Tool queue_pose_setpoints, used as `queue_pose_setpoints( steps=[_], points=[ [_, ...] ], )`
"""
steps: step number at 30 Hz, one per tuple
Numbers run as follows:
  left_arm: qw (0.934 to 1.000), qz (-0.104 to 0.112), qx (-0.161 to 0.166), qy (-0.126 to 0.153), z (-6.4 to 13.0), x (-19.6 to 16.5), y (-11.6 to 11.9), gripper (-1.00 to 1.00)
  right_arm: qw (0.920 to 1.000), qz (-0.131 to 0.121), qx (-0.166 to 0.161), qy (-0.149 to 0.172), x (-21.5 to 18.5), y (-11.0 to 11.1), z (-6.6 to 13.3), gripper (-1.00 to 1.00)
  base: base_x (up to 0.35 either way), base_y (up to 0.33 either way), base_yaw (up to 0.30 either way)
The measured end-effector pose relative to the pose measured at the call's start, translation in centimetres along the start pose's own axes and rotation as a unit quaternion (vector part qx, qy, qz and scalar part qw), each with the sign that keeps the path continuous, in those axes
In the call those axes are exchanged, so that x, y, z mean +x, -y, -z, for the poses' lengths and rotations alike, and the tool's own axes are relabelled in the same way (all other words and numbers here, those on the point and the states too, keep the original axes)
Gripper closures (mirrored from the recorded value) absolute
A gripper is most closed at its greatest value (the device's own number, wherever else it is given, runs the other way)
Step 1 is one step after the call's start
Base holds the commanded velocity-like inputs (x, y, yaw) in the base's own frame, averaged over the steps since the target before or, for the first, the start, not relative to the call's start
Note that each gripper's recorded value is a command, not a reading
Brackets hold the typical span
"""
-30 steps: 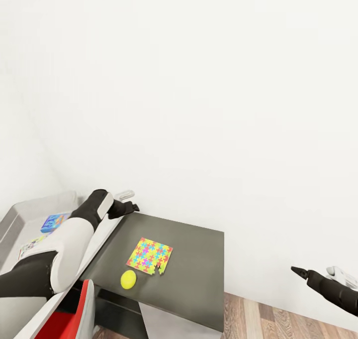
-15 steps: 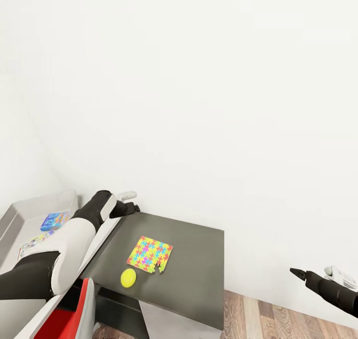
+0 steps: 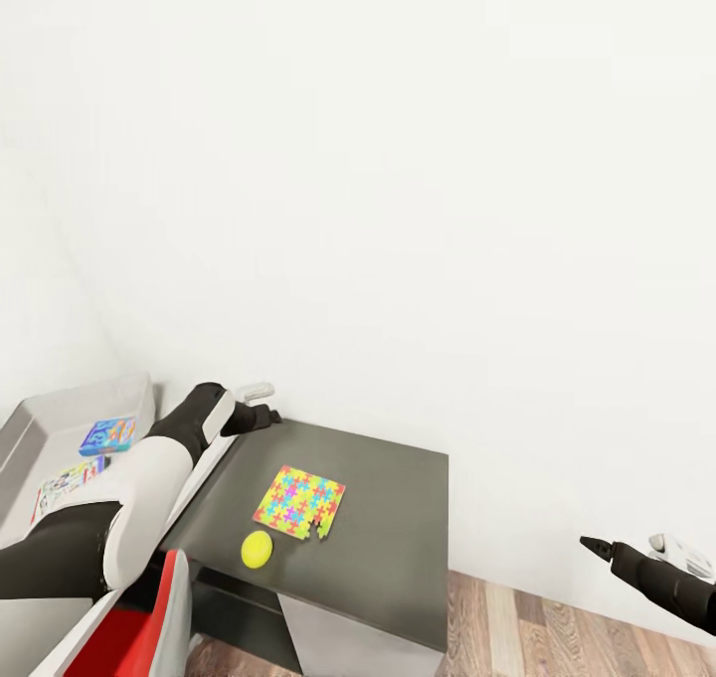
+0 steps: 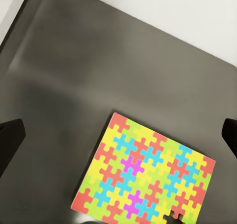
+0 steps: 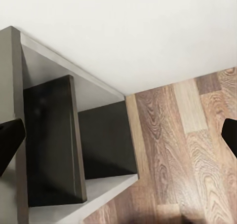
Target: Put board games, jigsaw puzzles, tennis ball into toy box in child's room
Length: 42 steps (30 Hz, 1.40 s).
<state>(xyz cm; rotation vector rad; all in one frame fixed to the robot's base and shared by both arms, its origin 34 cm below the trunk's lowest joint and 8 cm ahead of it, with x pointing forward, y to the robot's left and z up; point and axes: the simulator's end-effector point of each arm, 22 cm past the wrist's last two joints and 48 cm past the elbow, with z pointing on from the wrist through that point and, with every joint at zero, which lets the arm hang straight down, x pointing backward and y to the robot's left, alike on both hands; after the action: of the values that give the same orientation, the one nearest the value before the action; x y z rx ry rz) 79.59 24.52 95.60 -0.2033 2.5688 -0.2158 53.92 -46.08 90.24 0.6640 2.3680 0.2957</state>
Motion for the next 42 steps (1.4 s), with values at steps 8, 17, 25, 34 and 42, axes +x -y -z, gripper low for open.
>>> queue_pose_setpoints(
  steps=[8,17,25,34,42],
  points=[
    [1.0000,0.000,-0.001,-0.002,-0.8,0.4,-0.2,-1.00,1.0000,-0.001,0.004,-0.006,0.4,0.3,-0.4,-1.00,0.000,0.000,0.000],
    [1.0000,0.000,0.000,-0.004,-1.6,0.7,-0.3,-1.00,0.9999,-0.002,0.008,-0.013,0.9,0.7,-0.8,-1.00,0.000,0.000,0.000],
    [0.9998,0.000,0.018,-0.003,-2.2,0.9,0.1,-1.00,0.9997,-0.003,0.012,-0.019,1.3,1.0,-1.1,-1.00,0.000,0.000,0.000],
    [0.9958,-0.009,0.090,0.010,-2.6,0.6,2.7,-1.00,0.9995,-0.004,0.016,-0.026,1.8,1.3,-1.5,-1.00,0.000,0.000,0.000],
    [0.9958,-0.034,0.084,0.008,-3.7,1.5,1.7,-1.00,0.9993,-0.005,0.020,-0.032,2.3,1.6,-1.8,-1.00,0.000,0.000,0.000]
  ],
)
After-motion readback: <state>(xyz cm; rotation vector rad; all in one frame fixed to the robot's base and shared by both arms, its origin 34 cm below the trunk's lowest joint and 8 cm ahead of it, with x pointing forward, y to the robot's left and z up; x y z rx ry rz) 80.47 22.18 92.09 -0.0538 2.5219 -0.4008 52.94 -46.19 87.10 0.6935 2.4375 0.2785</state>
